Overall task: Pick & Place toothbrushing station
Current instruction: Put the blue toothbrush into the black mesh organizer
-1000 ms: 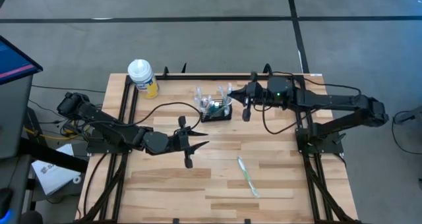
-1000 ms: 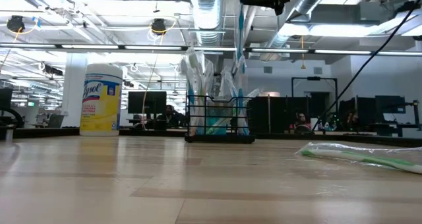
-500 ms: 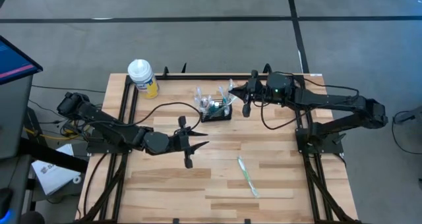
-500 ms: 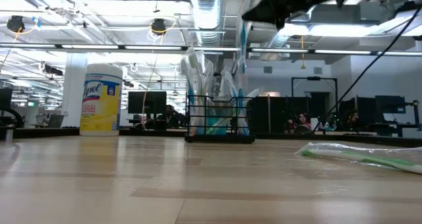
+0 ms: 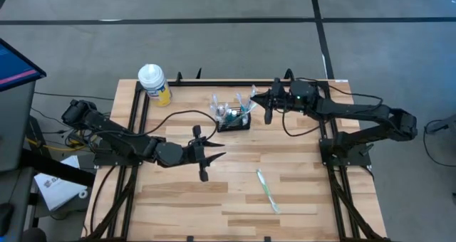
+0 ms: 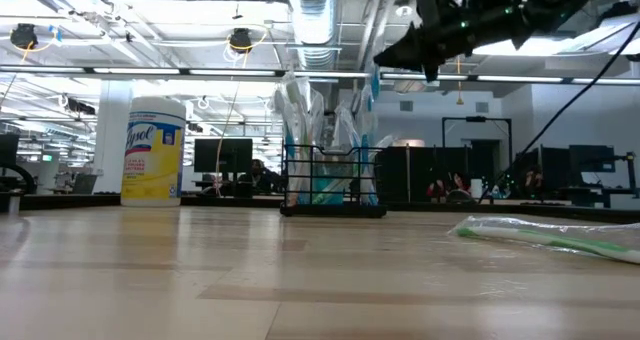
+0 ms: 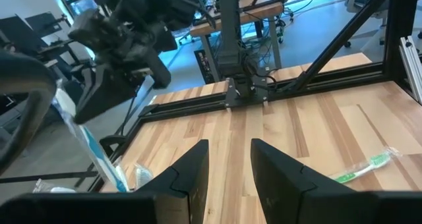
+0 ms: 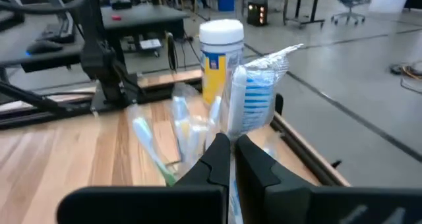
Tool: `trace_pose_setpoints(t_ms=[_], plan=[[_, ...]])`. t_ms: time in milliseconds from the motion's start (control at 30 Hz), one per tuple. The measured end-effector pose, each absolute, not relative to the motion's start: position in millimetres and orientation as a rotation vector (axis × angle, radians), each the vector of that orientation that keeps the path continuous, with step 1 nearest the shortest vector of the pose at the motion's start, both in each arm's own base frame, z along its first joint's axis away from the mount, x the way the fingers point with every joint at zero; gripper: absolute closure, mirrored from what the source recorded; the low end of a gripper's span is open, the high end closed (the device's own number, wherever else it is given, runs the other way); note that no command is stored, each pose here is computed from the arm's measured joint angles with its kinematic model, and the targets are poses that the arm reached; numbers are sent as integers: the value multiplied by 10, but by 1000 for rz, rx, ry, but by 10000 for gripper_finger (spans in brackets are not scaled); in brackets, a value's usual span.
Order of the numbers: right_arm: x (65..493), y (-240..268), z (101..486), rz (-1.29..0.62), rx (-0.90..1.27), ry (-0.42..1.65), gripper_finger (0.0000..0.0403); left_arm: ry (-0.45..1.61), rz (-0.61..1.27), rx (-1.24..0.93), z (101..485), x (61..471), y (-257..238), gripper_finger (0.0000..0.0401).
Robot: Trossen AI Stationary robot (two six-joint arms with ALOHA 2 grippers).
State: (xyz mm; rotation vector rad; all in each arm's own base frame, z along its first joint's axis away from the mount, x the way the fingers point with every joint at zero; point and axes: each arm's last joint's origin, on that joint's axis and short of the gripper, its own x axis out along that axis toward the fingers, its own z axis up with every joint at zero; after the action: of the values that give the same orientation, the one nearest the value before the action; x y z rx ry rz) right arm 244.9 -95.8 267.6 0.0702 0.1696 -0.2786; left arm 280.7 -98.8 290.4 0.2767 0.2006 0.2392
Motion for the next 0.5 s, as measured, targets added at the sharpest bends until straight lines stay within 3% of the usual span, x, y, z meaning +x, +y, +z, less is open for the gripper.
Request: trace_pose_setpoints(t_ms=[500], plan=[[2337,-1020,2497,-281,95,69,403,201,239,277,2903,2808,-988,293]])
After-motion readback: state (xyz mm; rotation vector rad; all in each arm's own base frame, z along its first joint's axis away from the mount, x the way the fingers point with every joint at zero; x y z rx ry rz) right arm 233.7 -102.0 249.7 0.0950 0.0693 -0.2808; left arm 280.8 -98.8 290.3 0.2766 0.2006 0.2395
